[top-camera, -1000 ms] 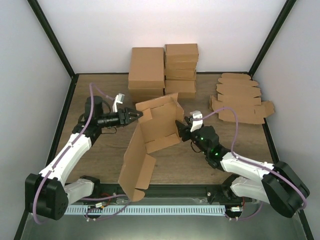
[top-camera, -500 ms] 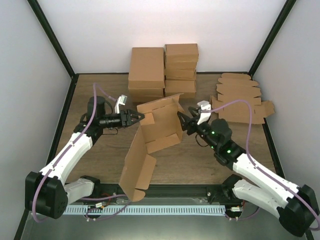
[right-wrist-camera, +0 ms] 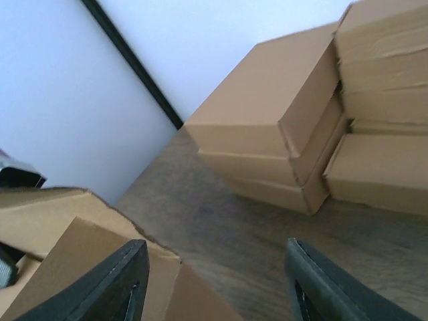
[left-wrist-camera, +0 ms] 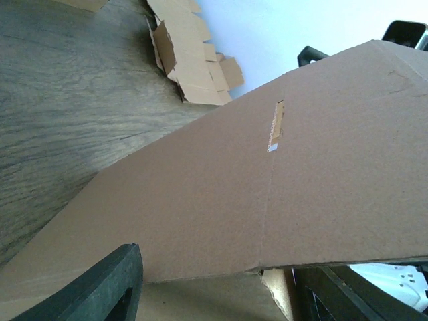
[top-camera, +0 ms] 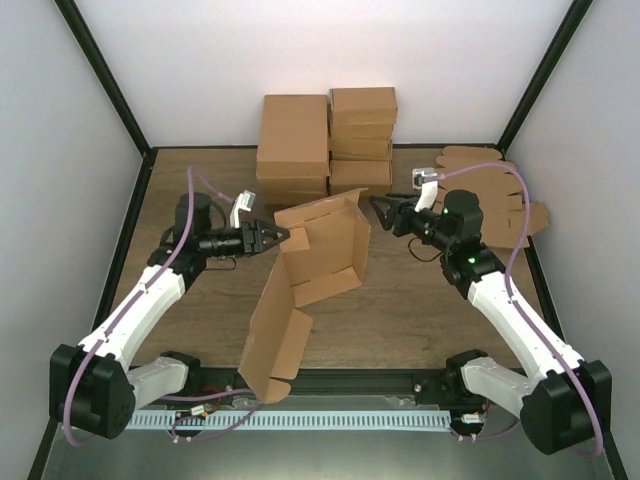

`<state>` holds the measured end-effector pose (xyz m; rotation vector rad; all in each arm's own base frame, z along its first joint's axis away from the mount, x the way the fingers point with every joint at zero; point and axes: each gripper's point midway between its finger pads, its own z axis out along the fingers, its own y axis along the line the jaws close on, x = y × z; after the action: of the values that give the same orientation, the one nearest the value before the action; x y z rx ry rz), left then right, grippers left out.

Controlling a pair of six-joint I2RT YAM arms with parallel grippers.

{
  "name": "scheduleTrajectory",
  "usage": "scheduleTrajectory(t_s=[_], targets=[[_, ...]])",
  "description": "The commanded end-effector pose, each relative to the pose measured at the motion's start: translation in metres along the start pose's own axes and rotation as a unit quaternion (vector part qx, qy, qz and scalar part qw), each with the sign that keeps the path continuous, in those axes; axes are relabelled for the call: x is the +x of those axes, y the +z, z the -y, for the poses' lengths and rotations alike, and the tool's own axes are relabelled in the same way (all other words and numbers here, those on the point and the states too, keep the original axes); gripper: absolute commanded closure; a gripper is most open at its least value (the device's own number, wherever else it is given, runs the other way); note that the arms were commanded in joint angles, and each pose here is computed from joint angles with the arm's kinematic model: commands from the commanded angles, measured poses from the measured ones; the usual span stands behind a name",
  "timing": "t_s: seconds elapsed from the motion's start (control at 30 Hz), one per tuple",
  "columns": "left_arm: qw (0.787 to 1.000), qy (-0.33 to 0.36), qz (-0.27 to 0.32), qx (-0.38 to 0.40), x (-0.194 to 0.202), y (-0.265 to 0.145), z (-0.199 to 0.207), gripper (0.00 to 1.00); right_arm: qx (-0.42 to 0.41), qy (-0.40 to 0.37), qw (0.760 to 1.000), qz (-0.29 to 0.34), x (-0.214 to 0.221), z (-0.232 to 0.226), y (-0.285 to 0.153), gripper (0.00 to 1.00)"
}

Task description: Fold the paper box

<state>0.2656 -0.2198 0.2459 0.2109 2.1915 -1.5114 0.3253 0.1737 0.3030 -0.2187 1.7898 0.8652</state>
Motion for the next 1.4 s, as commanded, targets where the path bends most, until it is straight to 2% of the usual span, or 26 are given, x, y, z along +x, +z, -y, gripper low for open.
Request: scheduleTrajectory(t_s=[0.0, 0.5, 0.77, 0.93, 1.17, 1.37], targets=[[1.000, 0.027, 0.003, 0.006, -0.002, -0.002, 0.011, 0.36, -0.068, 0.005, 0.997, -0.030, -0.005, -0.026, 0.004, 0.42], [0.999, 0.031, -0.009, 0.007, 0.000, 0.003, 0.013, 0.37, -0.074, -0.001, 0.992, -0.106, 0.029, -0.013, 0.023, 0.50], [0.999, 0.033, -0.011, 0.002, 0.001, 0.003, 0.014, 0.37, -0.087, -0.011, 0.991, -0.102, 0.021, -0.023, 0.016, 0.46], [0.999, 0.038, -0.010, -0.003, -0.001, 0.002, 0.015, 0.36, -0.095, -0.017, 0.989, -0.109, 0.021, -0.029, 0.012, 0.55], [0.999, 0.038, -0.012, -0.005, -0.002, 0.002, 0.015, 0.36, -0.099, -0.020, 0.987, -0.123, 0.028, -0.030, 0.008, 0.55], [0.998, 0.057, -0.007, -0.029, -0.006, -0.009, 0.026, 0.30, -0.087, -0.020, 0.988, -0.128, 0.033, -0.024, 0.009, 0.55]])
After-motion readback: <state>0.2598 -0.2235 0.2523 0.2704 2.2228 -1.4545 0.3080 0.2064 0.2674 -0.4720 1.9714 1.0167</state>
